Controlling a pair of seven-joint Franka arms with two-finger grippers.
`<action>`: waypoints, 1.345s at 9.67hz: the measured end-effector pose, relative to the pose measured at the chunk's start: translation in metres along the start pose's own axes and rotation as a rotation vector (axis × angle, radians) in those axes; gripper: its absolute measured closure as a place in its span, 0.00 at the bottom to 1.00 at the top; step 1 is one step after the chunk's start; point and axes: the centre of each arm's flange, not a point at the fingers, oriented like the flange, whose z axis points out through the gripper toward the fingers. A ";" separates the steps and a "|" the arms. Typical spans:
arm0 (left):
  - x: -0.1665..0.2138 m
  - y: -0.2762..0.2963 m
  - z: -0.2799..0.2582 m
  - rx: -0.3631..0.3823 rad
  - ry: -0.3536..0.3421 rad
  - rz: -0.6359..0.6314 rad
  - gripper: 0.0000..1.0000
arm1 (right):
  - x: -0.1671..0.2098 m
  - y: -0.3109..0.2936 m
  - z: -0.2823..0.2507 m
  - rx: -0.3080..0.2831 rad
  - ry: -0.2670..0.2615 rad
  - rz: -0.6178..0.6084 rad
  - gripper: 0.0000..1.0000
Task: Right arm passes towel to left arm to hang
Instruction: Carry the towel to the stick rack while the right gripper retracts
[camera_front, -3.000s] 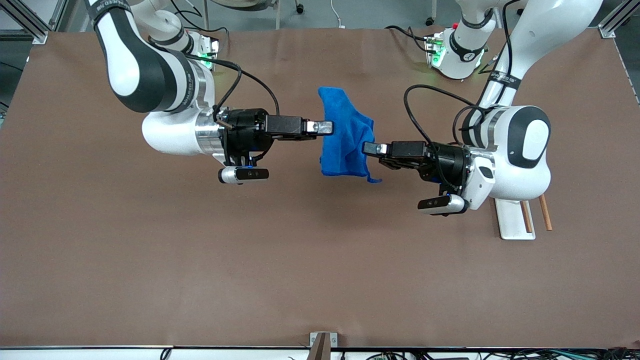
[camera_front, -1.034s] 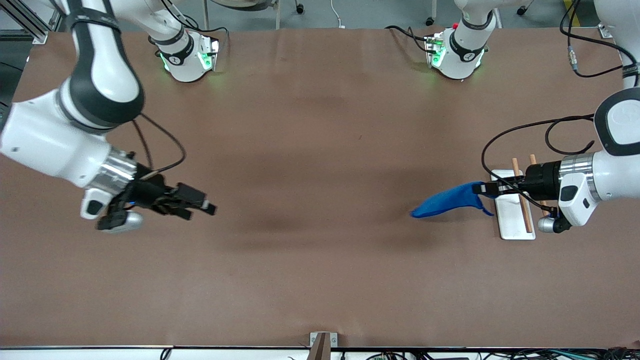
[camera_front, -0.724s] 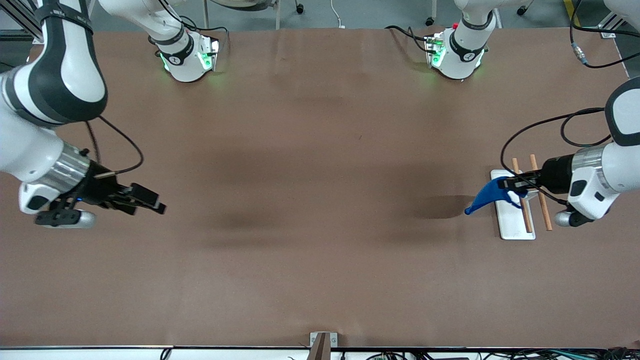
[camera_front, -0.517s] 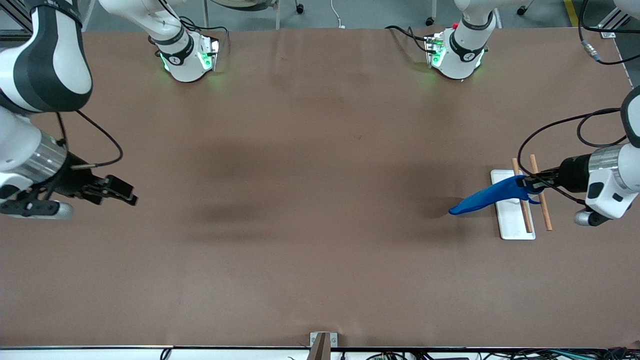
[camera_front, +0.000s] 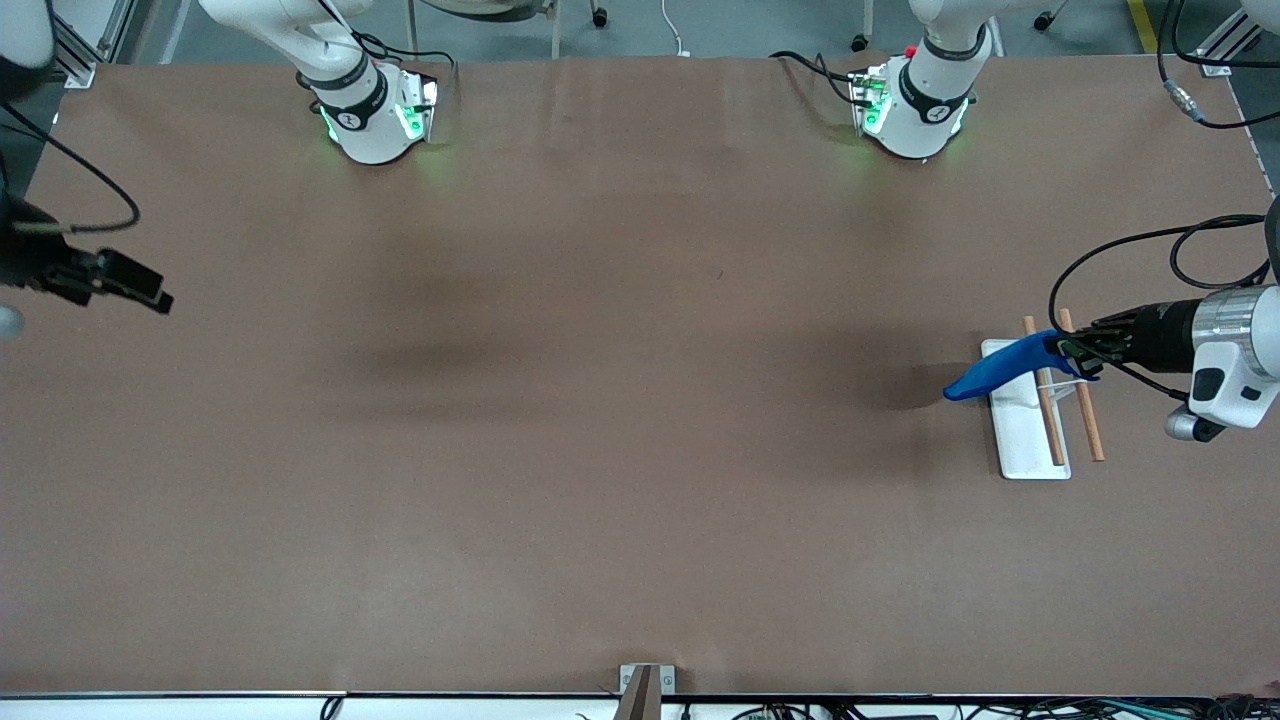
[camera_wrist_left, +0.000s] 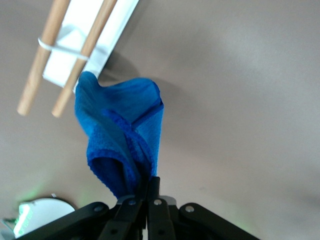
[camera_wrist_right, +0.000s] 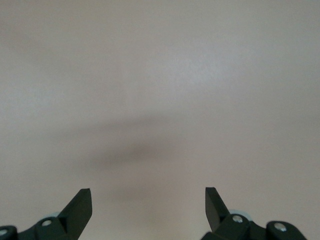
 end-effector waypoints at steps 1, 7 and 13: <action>-0.001 -0.001 0.002 -0.008 -0.027 -0.057 0.98 | -0.011 0.009 -0.012 0.003 -0.003 0.010 0.00; 0.022 -0.055 -0.014 -0.103 -0.094 -0.322 0.98 | -0.042 0.031 -0.047 0.011 -0.030 -0.001 0.00; 0.062 -0.078 -0.020 -0.035 -0.001 -0.258 0.97 | -0.036 0.060 -0.056 0.009 0.003 0.028 0.00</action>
